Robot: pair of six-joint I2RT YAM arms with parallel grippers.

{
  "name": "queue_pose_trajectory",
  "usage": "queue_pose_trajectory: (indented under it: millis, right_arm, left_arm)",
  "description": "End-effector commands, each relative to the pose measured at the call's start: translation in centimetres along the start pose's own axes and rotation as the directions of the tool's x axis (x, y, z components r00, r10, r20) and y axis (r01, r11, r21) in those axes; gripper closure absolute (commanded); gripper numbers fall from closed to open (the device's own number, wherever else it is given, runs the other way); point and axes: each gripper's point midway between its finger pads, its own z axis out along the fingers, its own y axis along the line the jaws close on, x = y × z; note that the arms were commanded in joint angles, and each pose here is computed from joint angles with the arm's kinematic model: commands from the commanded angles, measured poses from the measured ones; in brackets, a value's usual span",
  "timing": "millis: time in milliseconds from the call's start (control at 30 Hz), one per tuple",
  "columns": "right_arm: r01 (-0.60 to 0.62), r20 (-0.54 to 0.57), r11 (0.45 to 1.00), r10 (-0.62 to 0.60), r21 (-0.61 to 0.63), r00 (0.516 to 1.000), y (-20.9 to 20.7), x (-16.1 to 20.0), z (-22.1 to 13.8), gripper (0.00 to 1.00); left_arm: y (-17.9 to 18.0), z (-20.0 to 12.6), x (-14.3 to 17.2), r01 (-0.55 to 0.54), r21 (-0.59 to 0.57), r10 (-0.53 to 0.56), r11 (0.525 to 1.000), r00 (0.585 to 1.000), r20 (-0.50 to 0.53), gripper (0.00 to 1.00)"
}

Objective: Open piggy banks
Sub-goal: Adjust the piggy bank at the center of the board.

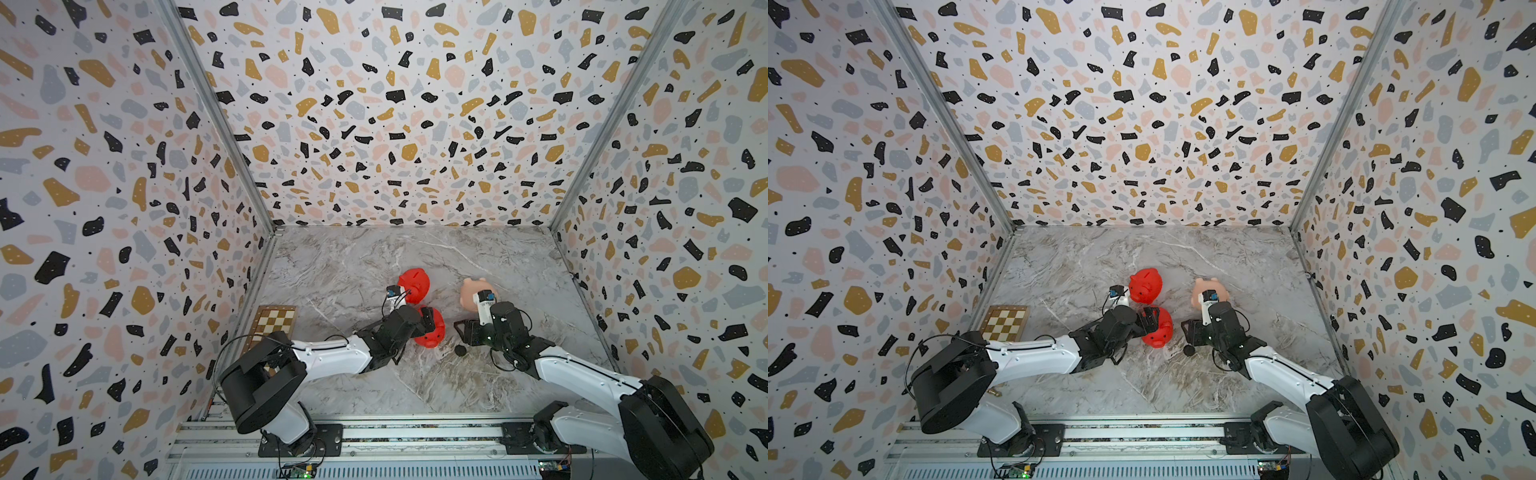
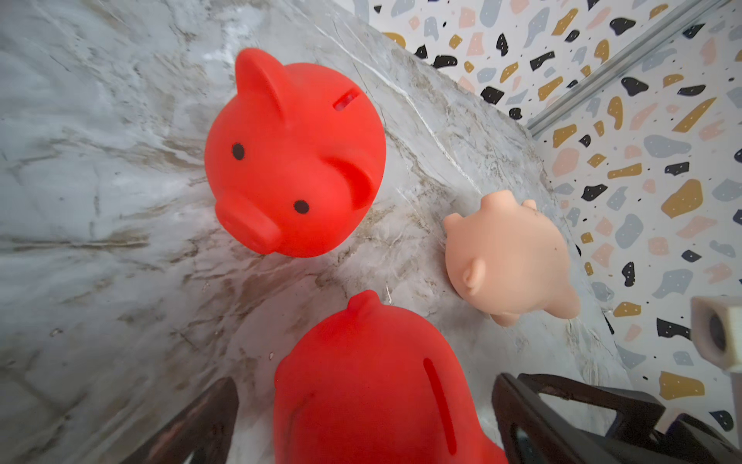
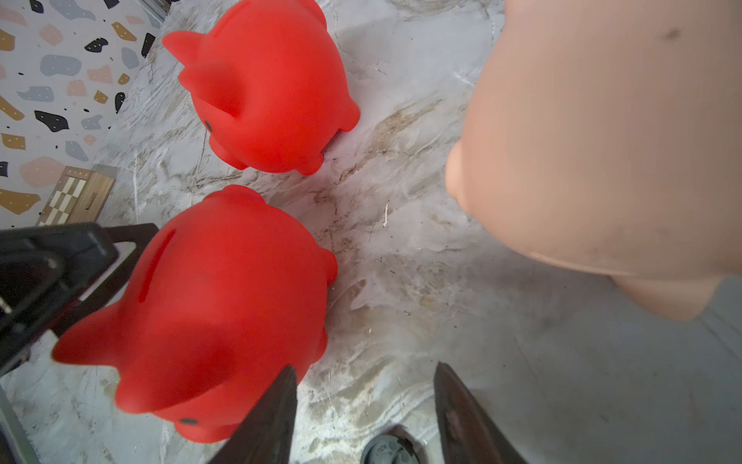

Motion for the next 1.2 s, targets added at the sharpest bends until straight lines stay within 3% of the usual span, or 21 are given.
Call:
queue_pose_trajectory:
  millis: [0,300,533,833,1167]
  right_arm:
    - [-0.006,-0.019,1.000,0.005,-0.031,1.000,0.4,0.3,0.2,0.44]
    - [-0.031,-0.051,0.998,0.028,-0.059,0.998,0.5,1.4,0.4,0.44]
    - [-0.043,-0.055,0.996,0.039,-0.073,0.998,0.6,1.7,0.3,0.44]
    - [-0.044,-0.051,0.992,0.038,-0.118,0.998,1.6,0.9,0.7,0.44]
    - [-0.024,-0.057,0.985,0.014,-0.170,0.998,3.3,0.1,1.4,0.44]
  left_arm:
    - [0.5,0.2,-1.3,0.054,-0.045,-0.048,0.998,0.991,0.128,0.01]
    - [1.1,2.5,0.9,0.088,-0.048,-0.082,0.995,0.991,0.110,0.01]
    - [2.7,1.9,1.5,0.117,-0.001,-0.116,0.993,0.983,0.144,0.20]
    - [8.0,-0.5,0.7,0.173,-0.063,-0.159,0.983,0.971,0.178,0.26]
    - [9.7,0.5,0.7,0.255,0.058,-0.260,0.965,0.958,0.123,0.42]
